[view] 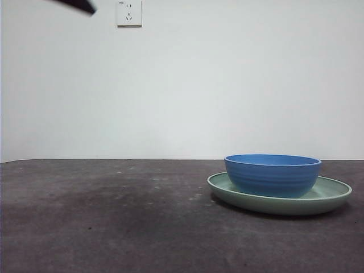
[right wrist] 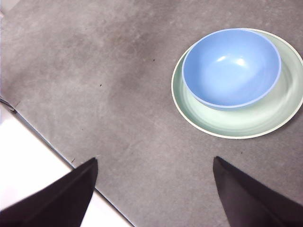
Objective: Pick up the blue bowl, put it on the green plate, put it on desk
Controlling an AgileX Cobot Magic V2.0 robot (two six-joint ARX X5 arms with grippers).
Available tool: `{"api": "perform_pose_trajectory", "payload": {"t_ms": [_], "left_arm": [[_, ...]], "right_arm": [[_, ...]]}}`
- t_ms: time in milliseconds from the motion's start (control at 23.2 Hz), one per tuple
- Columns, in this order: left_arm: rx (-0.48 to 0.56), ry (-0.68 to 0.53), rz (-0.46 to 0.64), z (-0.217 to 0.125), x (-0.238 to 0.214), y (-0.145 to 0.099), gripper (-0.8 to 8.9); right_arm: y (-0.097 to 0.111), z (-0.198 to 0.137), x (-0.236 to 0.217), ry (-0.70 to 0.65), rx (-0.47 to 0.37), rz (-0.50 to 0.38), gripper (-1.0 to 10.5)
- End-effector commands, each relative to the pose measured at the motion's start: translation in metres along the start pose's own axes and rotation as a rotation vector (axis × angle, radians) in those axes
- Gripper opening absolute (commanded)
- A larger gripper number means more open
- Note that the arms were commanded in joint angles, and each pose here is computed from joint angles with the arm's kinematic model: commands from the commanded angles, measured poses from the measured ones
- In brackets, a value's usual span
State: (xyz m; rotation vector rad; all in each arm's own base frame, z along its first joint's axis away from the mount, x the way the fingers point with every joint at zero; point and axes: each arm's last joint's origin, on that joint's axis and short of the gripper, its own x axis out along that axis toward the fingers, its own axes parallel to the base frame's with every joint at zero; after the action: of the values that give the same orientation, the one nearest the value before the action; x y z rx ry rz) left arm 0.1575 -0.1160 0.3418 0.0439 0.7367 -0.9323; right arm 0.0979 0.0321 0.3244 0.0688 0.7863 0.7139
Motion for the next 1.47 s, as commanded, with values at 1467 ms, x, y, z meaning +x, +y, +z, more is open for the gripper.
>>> {"api": "perform_pose_trajectory", "payload": {"t_ms": [1467], "left_arm": [[0.002, 0.028, -0.086, -0.029, 0.009, 0.001, 3.16]], "right_arm": [[-0.027, 0.025, 0.016, -0.035, 0.198, -0.289, 3.9]]}}
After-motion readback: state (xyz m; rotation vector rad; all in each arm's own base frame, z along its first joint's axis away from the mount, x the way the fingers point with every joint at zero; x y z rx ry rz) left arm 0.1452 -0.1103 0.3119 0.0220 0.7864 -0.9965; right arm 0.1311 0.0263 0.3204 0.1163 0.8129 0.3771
